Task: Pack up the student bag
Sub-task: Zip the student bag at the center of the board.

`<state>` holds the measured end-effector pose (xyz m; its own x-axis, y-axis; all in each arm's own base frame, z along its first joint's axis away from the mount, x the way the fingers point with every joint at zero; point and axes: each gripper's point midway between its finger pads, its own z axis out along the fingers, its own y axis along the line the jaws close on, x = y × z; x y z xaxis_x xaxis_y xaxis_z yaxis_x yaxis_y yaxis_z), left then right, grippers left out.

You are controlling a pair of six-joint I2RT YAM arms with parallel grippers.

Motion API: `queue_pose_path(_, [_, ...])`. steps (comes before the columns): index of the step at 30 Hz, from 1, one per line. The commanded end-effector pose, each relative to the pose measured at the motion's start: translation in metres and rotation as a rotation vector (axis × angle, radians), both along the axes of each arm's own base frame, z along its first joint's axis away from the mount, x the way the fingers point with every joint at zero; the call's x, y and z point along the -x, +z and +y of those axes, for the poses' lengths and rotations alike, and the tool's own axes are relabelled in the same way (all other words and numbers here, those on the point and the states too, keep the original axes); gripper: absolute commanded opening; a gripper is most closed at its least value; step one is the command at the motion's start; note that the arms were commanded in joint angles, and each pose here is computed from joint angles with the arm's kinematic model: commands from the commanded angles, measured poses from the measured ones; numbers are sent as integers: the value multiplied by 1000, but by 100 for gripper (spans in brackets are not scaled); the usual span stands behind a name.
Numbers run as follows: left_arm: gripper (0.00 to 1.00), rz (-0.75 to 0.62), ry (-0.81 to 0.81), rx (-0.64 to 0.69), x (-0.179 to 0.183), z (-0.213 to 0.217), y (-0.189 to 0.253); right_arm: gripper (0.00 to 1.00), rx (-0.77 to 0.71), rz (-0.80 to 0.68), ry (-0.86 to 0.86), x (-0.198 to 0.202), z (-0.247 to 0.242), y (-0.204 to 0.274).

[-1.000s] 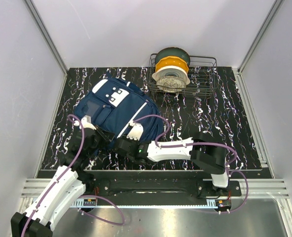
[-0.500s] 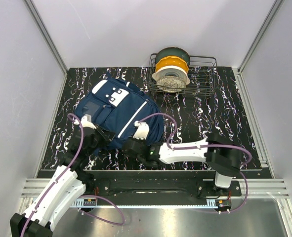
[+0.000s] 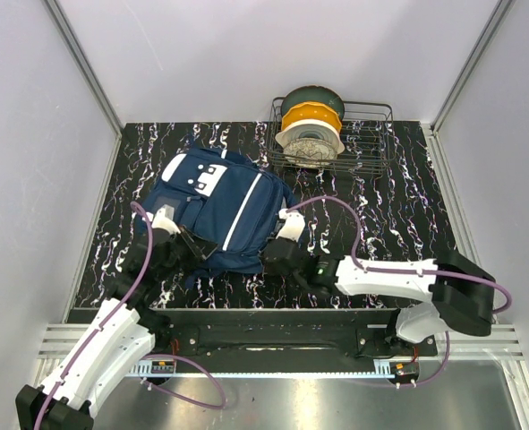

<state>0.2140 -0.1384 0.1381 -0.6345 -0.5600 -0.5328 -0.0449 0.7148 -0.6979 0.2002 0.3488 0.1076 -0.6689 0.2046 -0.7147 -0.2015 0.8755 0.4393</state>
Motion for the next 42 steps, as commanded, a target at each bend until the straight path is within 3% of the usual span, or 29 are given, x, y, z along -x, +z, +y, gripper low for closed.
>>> queue_pose_path(1, [0, -66, 48, -138, -8, 25, 9, 0, 285, -185, -199, -53, -97, 8])
queue_pose_path(7, [0, -54, 68, -158, -9, 31, 10, 0, 356, -284, -143, -58, -105, 30])
queue_pose_path(9, [0, -63, 94, -179, -12, 37, 13, 0, 288, -255, -41, -53, -92, 29])
queue_pose_path(10, [0, -60, 97, -182, -12, 38, 13, 0, 167, -201, 76, -40, -73, 35])
queue_pose_path(14, [0, -68, 94, -162, -17, 35, 16, 0, -26, -76, 161, -15, -50, 42])
queue_pose_path(19, [0, -86, 73, -131, -22, 28, 21, 0, -57, 45, 217, 4, -39, 31])
queue_pose_path(21, [0, -85, 47, -108, -20, 22, 21, 12, -110, 71, 227, 5, -27, 33])
queue_pose_path(22, [0, -88, 35, -97, -21, 19, 21, 27, -165, 116, 260, 14, -16, 36])
queue_pose_path(25, [0, -78, -7, -57, -17, 9, 22, 45, -280, 186, 290, 26, 18, 46])
queue_pose_path(27, [0, -76, -32, -28, -14, 4, 25, 51, -304, 200, 272, 30, 37, 47])
queue_pose_path(32, [0, -119, -102, 52, -7, -11, 54, 57, -322, 228, 244, 45, 70, 41])
queue_pose_path(37, [0, -134, -119, 63, -3, -13, 74, 61, -364, 215, 157, 30, 75, 33])
queue_pose_path(42, [0, -141, -122, 39, -1, -10, 78, 60, -285, 193, 87, 14, 71, 24])
